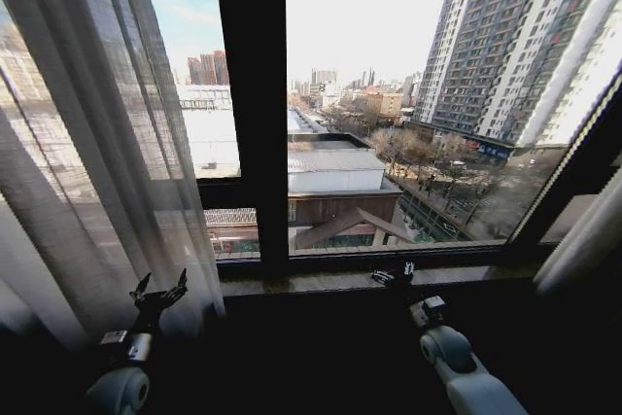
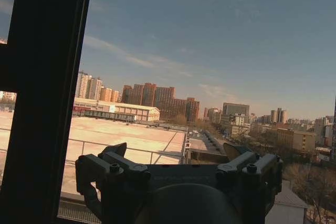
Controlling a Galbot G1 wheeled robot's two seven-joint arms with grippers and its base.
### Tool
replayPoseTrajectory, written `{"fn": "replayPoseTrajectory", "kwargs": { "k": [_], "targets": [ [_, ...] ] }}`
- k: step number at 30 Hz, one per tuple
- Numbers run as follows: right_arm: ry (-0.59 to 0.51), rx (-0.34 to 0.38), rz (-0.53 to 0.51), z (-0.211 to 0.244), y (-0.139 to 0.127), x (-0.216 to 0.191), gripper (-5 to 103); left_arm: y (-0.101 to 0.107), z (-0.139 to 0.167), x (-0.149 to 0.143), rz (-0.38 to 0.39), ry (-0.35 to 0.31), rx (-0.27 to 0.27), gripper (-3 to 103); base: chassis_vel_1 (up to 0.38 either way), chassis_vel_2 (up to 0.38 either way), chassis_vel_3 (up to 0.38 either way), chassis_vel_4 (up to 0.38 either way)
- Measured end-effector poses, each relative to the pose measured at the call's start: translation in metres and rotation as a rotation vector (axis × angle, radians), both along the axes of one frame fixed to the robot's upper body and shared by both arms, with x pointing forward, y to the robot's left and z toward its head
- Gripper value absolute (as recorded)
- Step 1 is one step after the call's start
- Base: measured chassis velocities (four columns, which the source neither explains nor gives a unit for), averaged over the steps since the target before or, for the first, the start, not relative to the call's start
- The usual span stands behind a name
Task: Open the curtains by pulling them apart, changing their state from closed to fully open.
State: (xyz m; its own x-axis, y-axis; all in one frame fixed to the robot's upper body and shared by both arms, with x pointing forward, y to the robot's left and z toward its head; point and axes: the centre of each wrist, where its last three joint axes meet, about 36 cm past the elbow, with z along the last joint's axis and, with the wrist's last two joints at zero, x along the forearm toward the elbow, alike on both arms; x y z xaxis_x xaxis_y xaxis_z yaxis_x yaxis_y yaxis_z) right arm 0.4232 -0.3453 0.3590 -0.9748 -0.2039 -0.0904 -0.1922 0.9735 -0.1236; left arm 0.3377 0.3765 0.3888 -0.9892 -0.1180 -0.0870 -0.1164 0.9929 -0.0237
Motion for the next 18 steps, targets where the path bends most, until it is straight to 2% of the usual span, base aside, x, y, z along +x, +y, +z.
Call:
{"fn": "replayPoseTrajectory", "kwargs": {
  "k": [18],
  "targets": [
    [0.000,0.000,0.000,0.0000,0.0000,0.0000,100,0.0000,0.0000,0.0000,0.000,0.000,0.000,100,0.000,0.000,0.000,0.000]
  ]
}}
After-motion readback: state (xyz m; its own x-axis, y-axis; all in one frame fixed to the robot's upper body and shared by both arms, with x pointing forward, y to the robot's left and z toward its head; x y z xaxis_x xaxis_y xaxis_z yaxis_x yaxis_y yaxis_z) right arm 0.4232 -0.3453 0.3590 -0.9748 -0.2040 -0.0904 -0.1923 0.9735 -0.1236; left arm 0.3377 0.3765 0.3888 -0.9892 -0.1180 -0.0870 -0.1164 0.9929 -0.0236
